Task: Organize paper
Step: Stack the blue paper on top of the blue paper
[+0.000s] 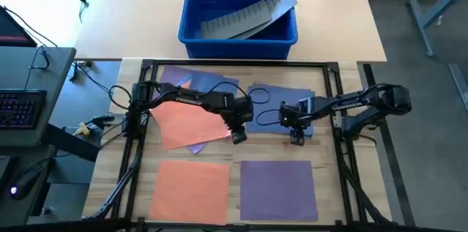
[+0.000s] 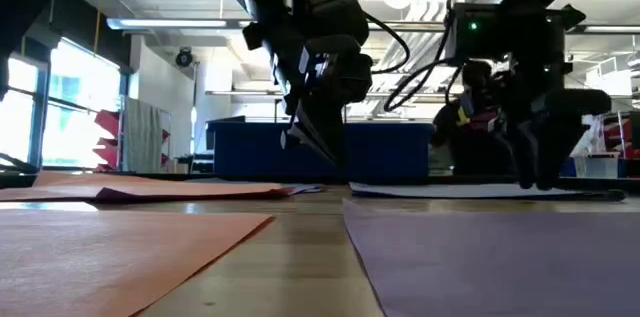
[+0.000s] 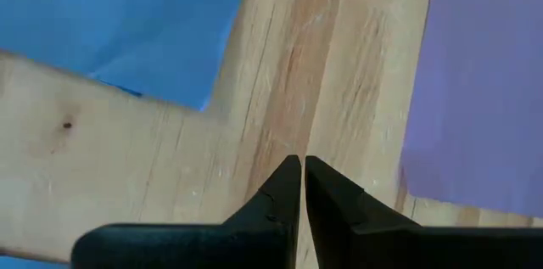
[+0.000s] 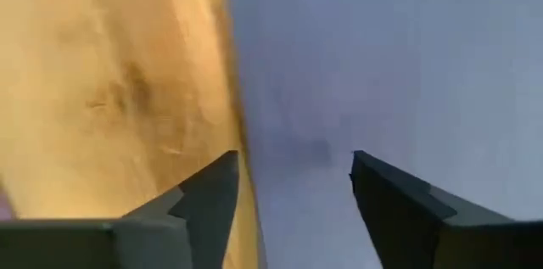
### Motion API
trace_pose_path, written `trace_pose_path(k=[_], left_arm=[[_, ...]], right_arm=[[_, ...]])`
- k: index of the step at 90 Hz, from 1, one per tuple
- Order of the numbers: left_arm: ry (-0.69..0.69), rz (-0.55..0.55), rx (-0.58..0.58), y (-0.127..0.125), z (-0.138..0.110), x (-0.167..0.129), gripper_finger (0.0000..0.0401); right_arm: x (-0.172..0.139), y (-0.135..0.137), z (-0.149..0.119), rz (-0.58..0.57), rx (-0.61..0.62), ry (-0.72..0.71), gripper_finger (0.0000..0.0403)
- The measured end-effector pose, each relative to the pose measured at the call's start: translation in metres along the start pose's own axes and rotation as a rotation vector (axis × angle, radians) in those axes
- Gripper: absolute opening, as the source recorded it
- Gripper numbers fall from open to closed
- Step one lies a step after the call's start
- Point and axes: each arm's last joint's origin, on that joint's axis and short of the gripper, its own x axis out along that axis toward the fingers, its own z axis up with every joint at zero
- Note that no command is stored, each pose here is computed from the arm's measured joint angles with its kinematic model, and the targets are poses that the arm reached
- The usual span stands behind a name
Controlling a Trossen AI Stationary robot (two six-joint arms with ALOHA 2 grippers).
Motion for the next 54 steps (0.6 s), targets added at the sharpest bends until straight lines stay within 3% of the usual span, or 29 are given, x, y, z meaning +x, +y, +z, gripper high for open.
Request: trace_pose_path(k=[19, 33, 46, 54], left_arm=[[-0.013, 0.048, -0.016, 0.001, 0.000, 0.000, 0.0000], [-0.065, 0.166, -0.150, 0.011, 0.003, -0.003, 0.0000], [-0.149, 0.265, -0.189, 0.030, 0.012, -0.011, 0.0000], [-0.200, 0.284, -0.213, 0.046, 0.018, -0.015, 0.0000]], right_arm=[[-0.004, -0.001, -0.002, -0.020, 0.199, 0.041, 0.0242], [-0.025, -0.003, -0.011, -0.069, 0.428, 0.110, 0.0227], [-0.038, -0.016, -0.033, -0.215, 0.715, 0.208, 0.0199], [-0.035, -0.024, -0.041, -0.277, 0.819, 0.246, 0.0172]])
